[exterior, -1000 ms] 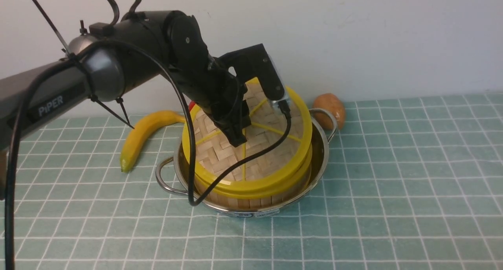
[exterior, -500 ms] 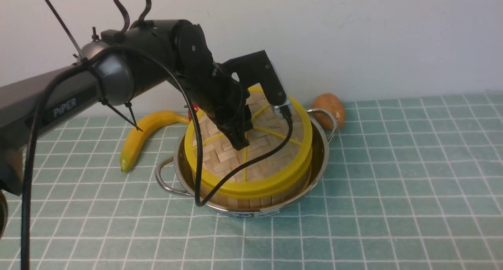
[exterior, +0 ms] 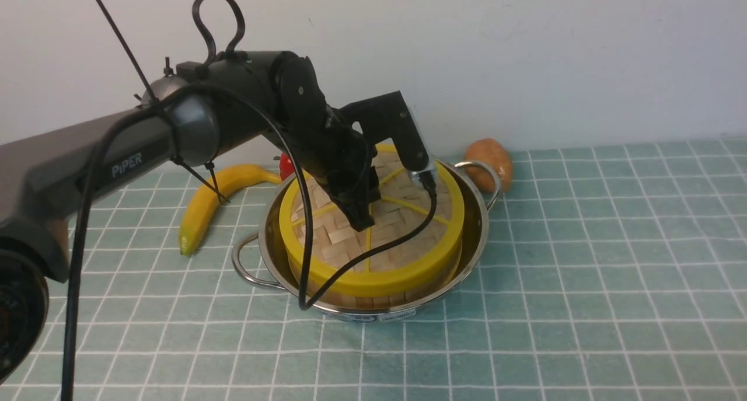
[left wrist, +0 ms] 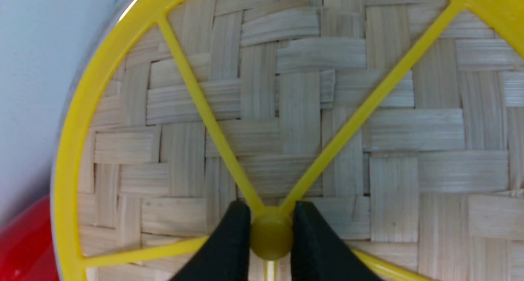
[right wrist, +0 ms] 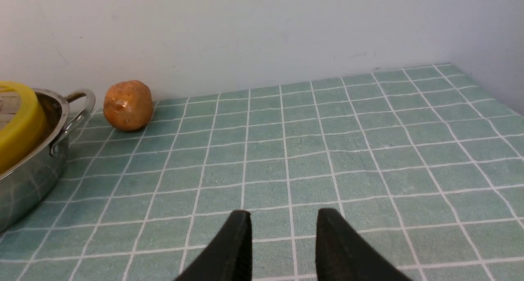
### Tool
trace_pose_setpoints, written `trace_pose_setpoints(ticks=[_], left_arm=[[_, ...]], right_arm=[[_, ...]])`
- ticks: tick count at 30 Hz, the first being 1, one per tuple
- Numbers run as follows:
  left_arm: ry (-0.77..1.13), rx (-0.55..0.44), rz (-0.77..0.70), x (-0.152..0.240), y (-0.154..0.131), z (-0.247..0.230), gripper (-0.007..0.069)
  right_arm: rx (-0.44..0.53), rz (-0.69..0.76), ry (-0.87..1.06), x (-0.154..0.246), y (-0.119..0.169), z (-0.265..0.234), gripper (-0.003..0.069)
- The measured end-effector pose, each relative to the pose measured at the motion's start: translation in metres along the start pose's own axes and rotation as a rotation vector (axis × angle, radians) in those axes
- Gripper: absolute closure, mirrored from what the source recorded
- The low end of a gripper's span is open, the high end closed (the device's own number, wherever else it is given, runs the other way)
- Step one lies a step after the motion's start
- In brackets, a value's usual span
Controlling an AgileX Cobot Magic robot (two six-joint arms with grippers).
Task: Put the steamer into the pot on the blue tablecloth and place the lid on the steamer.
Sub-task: 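Place the yellow bamboo steamer lid onto the steamer in the pot with the left gripper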
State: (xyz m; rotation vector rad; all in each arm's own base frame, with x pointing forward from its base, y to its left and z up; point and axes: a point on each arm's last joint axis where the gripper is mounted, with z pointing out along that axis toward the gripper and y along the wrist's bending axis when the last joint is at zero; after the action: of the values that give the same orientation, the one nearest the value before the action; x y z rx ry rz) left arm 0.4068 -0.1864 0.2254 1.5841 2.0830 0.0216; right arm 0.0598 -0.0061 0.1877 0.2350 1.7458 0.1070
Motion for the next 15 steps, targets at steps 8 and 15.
trace_pose_setpoints(ticks=[8,15], left_arm=[[-0.006,-0.008,-0.011,-0.0004,0.001,0.0024,0.0509],[0.008,0.01,-0.012,-0.0003,0.0002,-0.0009,0.0421]], right_arm=[[0.0,0.0,0.0,0.0,0.0,0.0,0.0417],[0.0,0.0,0.0,0.0,0.0,0.0,0.0417]])
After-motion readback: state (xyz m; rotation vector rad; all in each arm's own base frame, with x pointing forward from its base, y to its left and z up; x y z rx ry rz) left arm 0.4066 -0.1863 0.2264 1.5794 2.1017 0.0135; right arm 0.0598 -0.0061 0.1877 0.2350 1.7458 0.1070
